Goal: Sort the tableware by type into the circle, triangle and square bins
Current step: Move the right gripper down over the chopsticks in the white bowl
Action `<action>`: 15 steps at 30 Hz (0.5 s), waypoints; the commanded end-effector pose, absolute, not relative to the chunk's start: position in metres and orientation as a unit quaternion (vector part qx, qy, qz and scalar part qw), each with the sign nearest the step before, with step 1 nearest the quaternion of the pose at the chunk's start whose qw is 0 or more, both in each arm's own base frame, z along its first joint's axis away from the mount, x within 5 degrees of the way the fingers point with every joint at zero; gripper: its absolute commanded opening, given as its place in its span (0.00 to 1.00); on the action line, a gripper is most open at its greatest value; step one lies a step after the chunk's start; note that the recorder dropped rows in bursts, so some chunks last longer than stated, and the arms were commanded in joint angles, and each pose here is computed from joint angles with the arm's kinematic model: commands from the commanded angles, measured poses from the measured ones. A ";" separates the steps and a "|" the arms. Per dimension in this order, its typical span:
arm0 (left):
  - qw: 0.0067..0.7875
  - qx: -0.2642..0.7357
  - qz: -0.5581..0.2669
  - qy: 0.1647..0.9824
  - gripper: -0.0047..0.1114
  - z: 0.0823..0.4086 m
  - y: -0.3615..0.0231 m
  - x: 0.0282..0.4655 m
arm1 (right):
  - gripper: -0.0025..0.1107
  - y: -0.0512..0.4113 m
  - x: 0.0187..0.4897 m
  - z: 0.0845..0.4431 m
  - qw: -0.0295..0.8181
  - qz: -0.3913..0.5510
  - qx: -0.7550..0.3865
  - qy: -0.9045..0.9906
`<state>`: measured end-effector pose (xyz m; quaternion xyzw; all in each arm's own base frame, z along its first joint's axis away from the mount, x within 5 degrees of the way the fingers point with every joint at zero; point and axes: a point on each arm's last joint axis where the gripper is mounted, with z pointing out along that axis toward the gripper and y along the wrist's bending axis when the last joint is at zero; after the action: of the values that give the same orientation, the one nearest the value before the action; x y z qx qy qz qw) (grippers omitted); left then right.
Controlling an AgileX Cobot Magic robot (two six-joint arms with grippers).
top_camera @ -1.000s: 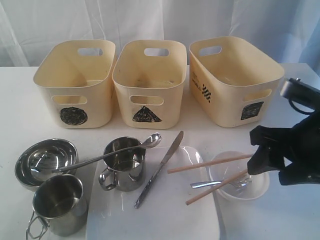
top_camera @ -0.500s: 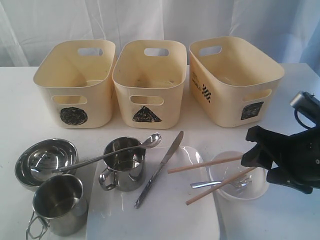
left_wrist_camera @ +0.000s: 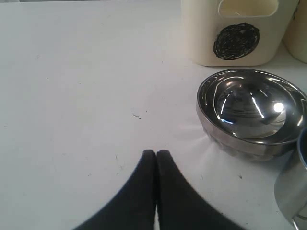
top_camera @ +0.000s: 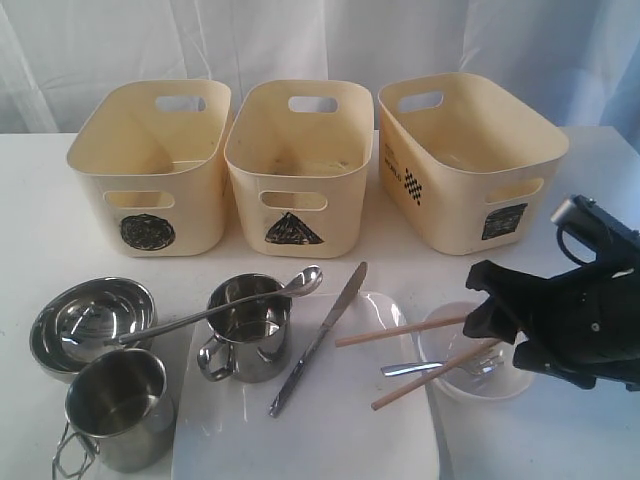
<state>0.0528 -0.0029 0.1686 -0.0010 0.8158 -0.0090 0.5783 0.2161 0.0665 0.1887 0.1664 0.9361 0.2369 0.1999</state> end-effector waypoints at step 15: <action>0.583 -0.002 -0.013 0.813 0.04 0.169 -0.003 0.053 | 0.50 0.078 0.226 0.167 0.199 0.215 0.173 0.940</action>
<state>0.0528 -0.0029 0.1686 -0.0010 0.8158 -0.0090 0.5783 0.2250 0.0782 0.1686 0.1697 0.9410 0.2183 0.1952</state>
